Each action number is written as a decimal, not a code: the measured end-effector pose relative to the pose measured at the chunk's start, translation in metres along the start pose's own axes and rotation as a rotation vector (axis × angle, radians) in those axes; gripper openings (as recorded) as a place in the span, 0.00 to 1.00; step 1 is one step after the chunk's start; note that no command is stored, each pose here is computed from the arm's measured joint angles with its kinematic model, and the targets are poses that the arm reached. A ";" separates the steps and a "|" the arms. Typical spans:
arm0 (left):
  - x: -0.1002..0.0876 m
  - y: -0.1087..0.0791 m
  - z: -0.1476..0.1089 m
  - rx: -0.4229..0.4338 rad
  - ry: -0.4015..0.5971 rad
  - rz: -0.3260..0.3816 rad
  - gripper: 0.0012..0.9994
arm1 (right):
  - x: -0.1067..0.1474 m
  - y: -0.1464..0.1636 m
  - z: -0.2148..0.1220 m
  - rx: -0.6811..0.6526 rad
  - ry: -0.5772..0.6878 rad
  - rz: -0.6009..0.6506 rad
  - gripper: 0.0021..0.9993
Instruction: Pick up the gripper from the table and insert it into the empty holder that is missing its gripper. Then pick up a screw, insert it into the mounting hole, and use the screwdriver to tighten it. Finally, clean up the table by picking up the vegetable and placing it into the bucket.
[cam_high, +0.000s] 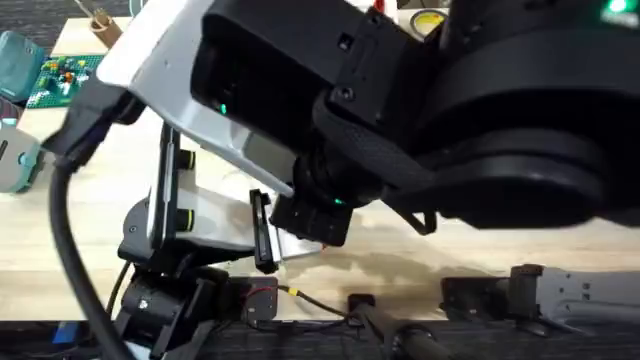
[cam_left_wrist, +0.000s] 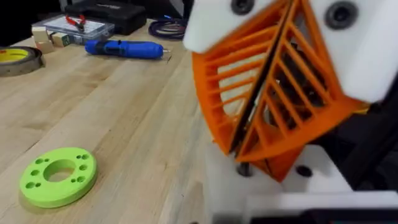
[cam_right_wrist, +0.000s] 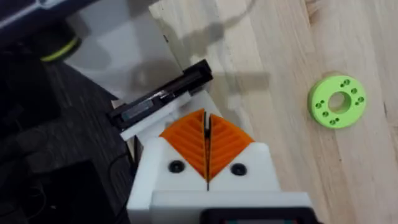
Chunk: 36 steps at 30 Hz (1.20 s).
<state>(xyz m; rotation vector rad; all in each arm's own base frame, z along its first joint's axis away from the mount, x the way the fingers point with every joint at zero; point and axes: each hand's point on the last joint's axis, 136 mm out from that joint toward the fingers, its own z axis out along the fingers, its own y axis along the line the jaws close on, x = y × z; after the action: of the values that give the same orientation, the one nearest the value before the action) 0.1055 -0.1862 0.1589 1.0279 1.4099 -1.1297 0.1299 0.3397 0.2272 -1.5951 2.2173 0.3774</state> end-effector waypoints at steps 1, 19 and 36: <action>0.000 0.000 0.000 0.000 0.000 0.000 0.00 | 0.000 0.000 0.000 0.004 0.000 -0.001 0.00; 0.000 0.000 0.000 0.000 0.000 0.000 0.00 | 0.001 0.006 0.002 -0.014 0.004 -0.012 0.00; 0.000 0.000 0.000 0.000 0.000 0.000 0.00 | 0.001 0.007 0.009 -0.019 0.003 -0.012 0.00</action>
<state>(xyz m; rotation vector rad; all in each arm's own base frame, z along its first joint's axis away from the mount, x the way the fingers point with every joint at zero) 0.1055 -0.1862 0.1589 1.0279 1.4099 -1.1297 0.1244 0.3452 0.2184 -1.6187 2.2121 0.3937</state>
